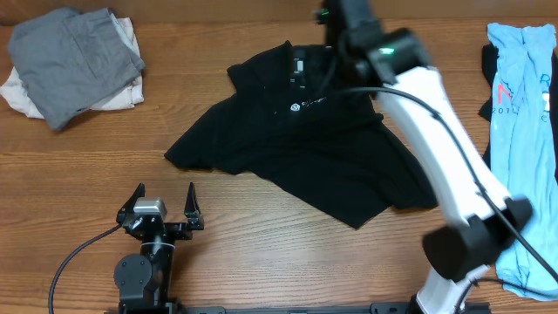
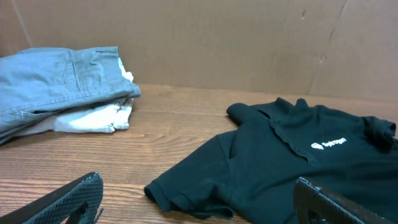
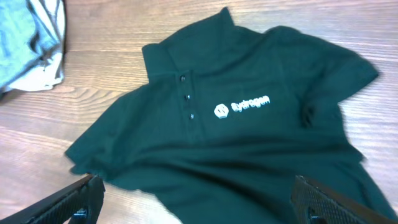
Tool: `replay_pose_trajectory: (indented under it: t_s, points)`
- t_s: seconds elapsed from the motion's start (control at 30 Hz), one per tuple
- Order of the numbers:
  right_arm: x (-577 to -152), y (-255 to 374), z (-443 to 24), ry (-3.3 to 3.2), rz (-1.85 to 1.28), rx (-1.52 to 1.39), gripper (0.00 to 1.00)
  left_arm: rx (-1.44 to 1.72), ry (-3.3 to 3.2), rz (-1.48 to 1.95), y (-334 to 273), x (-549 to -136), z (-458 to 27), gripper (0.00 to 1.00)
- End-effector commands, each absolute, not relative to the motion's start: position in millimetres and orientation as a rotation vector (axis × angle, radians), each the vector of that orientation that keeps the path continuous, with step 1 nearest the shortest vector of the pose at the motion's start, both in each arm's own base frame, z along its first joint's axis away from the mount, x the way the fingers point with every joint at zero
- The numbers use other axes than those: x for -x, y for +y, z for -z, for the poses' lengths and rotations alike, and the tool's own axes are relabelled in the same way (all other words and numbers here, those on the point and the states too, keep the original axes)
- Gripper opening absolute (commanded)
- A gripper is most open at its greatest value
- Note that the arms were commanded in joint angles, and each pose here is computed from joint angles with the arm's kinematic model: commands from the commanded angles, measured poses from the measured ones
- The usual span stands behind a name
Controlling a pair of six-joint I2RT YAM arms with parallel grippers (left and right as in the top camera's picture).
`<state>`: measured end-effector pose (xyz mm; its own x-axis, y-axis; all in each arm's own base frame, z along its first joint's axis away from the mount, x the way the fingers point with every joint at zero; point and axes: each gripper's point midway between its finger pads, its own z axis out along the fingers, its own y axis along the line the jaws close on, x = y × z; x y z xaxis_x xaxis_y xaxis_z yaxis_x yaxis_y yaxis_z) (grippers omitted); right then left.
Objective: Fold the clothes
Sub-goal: 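Drag the black polo leftward and drop it at table center, then withdraw the right gripper to the shirt's right side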
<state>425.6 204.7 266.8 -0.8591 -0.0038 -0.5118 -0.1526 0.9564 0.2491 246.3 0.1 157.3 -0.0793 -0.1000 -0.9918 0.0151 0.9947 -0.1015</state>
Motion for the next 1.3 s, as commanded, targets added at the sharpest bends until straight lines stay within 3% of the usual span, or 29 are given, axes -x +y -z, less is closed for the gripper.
replay_pose_trajectory:
  t_s: [0.0, 0.23, 0.43, 0.63, 0.97, 1.27]
  points:
    - [-411.3, 186.1, -277.7, 2.602, -0.325, 0.092, 0.96, 0.053, 1.64, 0.073, 2.0, -246.1, -157.6, 1.0]
    - [-387.3, 100.0, -251.9, 2.743, -0.049, -0.479, 1.0, 0.053, 1.64, 0.073, 2.0, -246.1, -157.6, 1.0]
    - [-357.9, 46.8, -241.3, 2.853, 0.051, -0.711, 1.0, 0.053, 1.64, 0.073, 2.0, -246.1, -157.6, 1.0]
    - [-353.3, 47.3, -249.3, 2.855, -0.024, -0.69, 1.0, 0.053, 1.64, 0.073, 2.0, -246.1, -157.6, 1.0]
    - [-316.3, 53.3, -310.4, 2.705, -0.119, -0.544, 1.0, 0.098, 1.643, 0.024, 12.2, -245.9, -156.4, 1.0]
    - [-283.7, 49.6, -249.9, 2.887, -0.029, -0.589, 1.0, 0.112, 1.637, 0.076, 7.9, -246.1, -157.8, 1.0]
